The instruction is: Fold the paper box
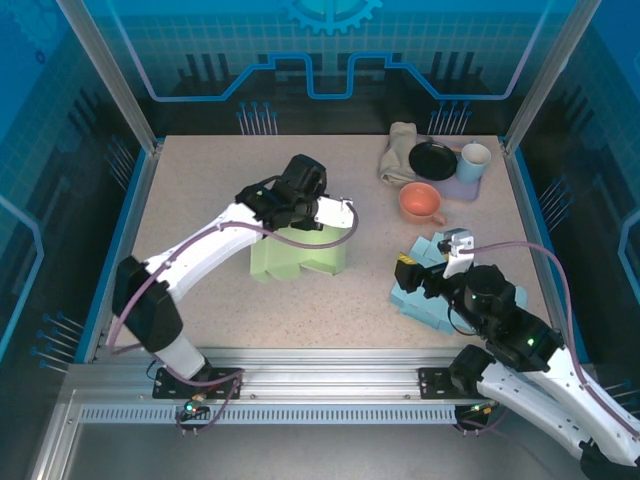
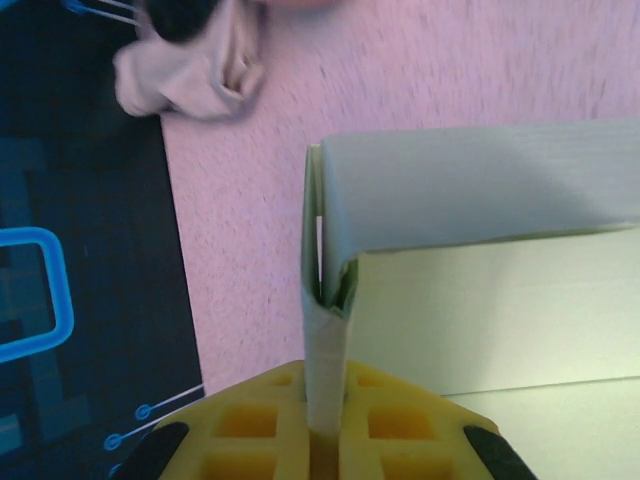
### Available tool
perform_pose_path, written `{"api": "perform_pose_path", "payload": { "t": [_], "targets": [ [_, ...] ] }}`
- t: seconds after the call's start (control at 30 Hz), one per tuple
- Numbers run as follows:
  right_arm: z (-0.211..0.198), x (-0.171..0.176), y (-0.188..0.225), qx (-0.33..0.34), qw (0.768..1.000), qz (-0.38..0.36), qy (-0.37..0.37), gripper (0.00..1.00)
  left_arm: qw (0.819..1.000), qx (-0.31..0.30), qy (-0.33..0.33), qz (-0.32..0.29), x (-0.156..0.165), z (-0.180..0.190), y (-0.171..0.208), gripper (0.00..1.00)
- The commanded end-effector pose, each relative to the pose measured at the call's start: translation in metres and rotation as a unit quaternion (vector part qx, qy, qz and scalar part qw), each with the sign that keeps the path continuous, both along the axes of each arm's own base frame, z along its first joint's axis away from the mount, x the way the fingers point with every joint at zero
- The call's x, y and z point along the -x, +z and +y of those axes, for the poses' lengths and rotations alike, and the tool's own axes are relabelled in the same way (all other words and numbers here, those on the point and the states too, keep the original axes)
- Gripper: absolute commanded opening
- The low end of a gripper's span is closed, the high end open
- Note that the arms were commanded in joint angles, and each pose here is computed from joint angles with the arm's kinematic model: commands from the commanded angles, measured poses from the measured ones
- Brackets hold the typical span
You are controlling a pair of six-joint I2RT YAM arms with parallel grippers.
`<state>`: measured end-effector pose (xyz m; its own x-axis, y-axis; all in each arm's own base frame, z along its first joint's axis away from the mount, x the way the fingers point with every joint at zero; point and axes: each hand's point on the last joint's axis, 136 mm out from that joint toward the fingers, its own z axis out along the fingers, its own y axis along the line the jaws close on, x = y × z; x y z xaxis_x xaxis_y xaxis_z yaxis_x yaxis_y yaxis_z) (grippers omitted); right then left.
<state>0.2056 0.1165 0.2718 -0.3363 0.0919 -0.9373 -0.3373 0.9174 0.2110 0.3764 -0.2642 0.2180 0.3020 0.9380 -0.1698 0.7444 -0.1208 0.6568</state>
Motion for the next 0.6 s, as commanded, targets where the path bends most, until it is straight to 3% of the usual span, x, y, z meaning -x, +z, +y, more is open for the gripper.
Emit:
{"api": "perform_pose_path", "payload": {
  "t": [0.0,0.1,0.3,0.43,0.57],
  "targets": [
    [-0.007,0.001,-0.001,-0.001,1.0,-0.005,-0.011,1.0,0.983,-0.178,-0.046,0.004,-0.001,0.026,-0.027,0.1],
    [-0.01,0.002,-0.001,-0.003,1.0,-0.009,-0.018,1.0,0.969,-0.24,-0.059,0.01,-0.008,0.026,-0.053,0.09],
    [-0.012,0.002,-0.002,-0.007,1.0,-0.01,-0.021,1.0,0.953,-0.285,-0.102,0.011,-0.015,0.007,-0.088,0.1],
    [-0.012,0.003,-0.003,-0.007,1.0,-0.009,-0.02,1.0,0.945,-0.304,-0.12,0.017,-0.019,0.0,-0.112,0.1],
    [-0.012,0.003,-0.002,-0.008,1.0,-0.01,-0.02,1.0,0.948,-0.291,-0.129,0.001,-0.027,-0.012,-0.132,0.09]
  ]
}}
